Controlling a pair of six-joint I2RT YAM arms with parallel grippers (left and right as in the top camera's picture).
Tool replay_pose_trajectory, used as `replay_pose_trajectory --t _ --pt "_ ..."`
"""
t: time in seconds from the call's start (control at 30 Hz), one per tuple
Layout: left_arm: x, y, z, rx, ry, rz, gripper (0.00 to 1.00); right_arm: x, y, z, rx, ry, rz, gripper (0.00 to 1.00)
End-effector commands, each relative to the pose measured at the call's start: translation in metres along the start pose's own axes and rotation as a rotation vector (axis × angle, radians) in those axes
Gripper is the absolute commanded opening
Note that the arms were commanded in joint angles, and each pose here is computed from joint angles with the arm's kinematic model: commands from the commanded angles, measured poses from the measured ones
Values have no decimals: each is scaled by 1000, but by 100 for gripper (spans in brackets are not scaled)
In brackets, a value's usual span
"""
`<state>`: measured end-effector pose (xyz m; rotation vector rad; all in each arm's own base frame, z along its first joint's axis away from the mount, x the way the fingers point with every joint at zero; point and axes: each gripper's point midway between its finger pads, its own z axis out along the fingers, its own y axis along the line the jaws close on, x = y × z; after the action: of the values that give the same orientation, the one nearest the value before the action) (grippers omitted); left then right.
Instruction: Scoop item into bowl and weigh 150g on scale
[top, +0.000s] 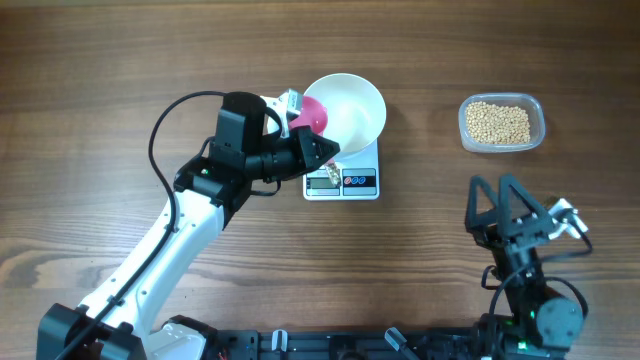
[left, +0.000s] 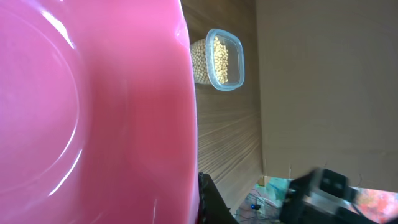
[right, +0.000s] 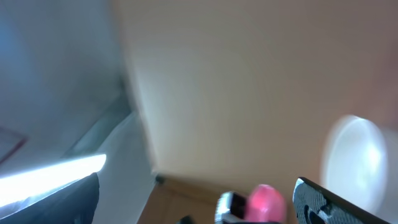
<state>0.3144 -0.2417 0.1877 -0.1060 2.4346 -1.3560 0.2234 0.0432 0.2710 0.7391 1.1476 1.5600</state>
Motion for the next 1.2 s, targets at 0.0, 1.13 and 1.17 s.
replay_pose_trajectory --t 0.0,1.13,1.17 --pt "-6 -9 -4 8 -26 12 4 6 32 4 -43 31 -215 100" --pt "-20 -125 4 356 -192 -8 4 95 -8 59 241 729 24 88" --pt "-19 -126 5 352 -202 -9 4 99 -5 61 226 735 27 88"
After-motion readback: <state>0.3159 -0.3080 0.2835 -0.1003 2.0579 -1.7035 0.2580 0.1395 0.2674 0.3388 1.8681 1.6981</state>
